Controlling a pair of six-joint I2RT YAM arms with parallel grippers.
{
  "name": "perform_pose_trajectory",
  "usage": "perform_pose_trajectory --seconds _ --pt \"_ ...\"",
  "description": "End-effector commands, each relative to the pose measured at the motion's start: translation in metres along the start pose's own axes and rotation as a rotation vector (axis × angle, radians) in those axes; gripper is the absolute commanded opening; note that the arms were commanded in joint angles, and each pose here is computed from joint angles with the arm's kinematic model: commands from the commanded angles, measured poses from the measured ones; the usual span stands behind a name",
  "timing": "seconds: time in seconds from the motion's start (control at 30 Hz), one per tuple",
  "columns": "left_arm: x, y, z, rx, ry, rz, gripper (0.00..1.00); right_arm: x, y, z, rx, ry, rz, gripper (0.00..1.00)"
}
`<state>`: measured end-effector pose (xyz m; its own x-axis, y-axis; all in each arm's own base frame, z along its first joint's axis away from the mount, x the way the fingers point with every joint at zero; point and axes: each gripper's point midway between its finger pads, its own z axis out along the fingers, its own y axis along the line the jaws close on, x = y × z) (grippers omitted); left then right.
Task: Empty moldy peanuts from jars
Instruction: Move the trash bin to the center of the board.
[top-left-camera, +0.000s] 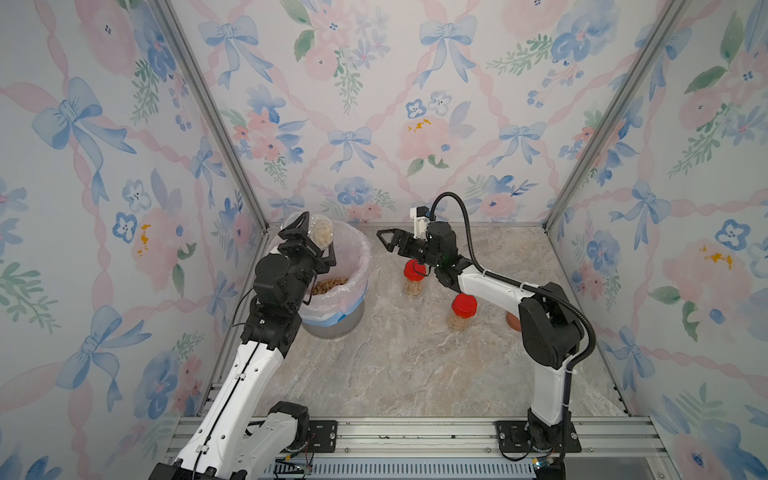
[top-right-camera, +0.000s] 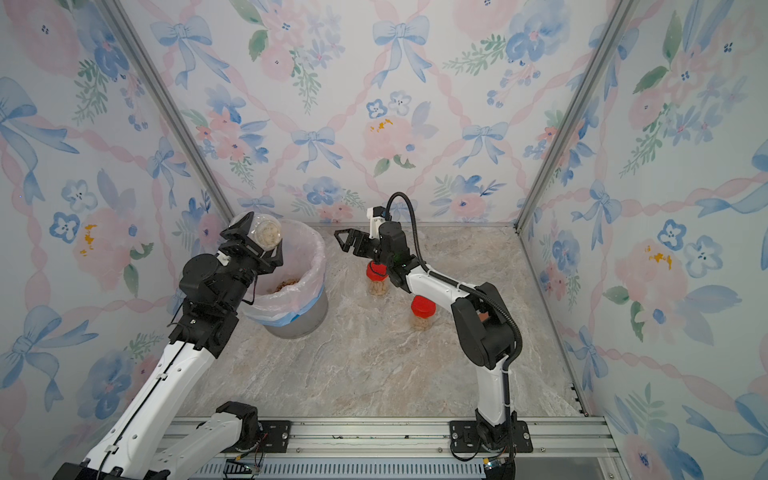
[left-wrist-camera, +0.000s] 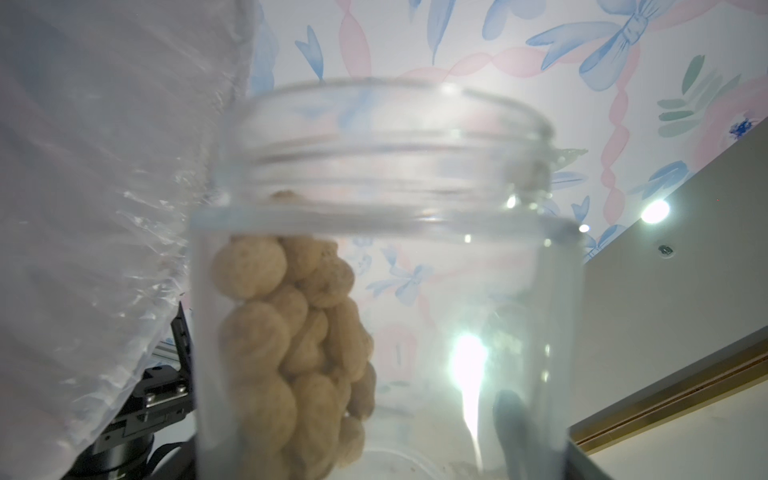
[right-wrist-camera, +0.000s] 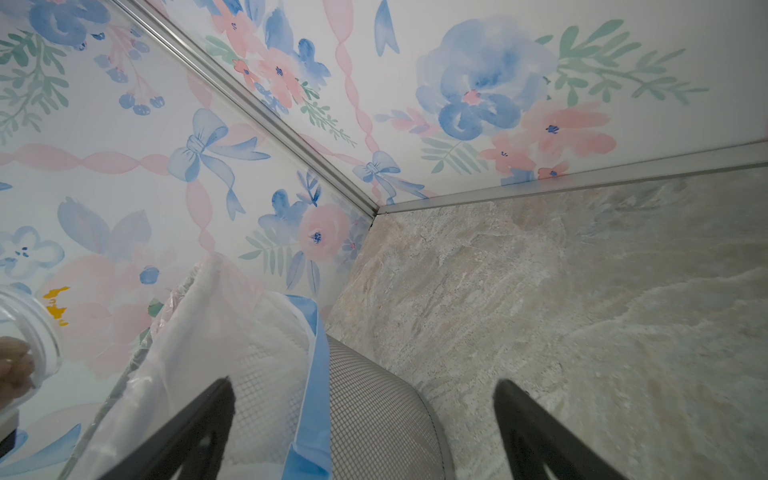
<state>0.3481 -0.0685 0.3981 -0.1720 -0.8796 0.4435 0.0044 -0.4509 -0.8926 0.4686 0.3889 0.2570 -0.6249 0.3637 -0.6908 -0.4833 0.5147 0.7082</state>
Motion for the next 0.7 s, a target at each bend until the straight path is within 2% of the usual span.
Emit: perform_pose_trajectory --seconds 0.0,0.17,0.27,0.43,0.57,0.67 --pt "0.018 -0.037 -0.004 0.155 0.051 -0.158 0.13 0.001 0.005 0.009 0.003 0.003 -0.021 0.99" --pt "0.036 -0.004 0.011 0.081 0.095 -0.207 0.11 0.006 0.003 0.009 0.017 0.011 -0.031 1.0" --pt "0.037 0.011 0.01 0.071 0.075 -0.231 0.09 0.009 -0.001 0.008 0.029 0.015 -0.029 0.99" --pt "0.034 0.035 0.004 0.068 0.023 -0.3 0.12 0.012 -0.005 0.01 0.035 0.041 -0.014 0.99" --pt "0.034 0.034 0.006 0.114 -0.003 -0.328 0.11 0.012 -0.002 0.012 0.03 0.062 -0.021 1.0" --pt "0.026 0.033 0.005 0.163 -0.03 -0.396 0.13 0.012 -0.001 0.014 0.037 0.072 -0.032 1.0"
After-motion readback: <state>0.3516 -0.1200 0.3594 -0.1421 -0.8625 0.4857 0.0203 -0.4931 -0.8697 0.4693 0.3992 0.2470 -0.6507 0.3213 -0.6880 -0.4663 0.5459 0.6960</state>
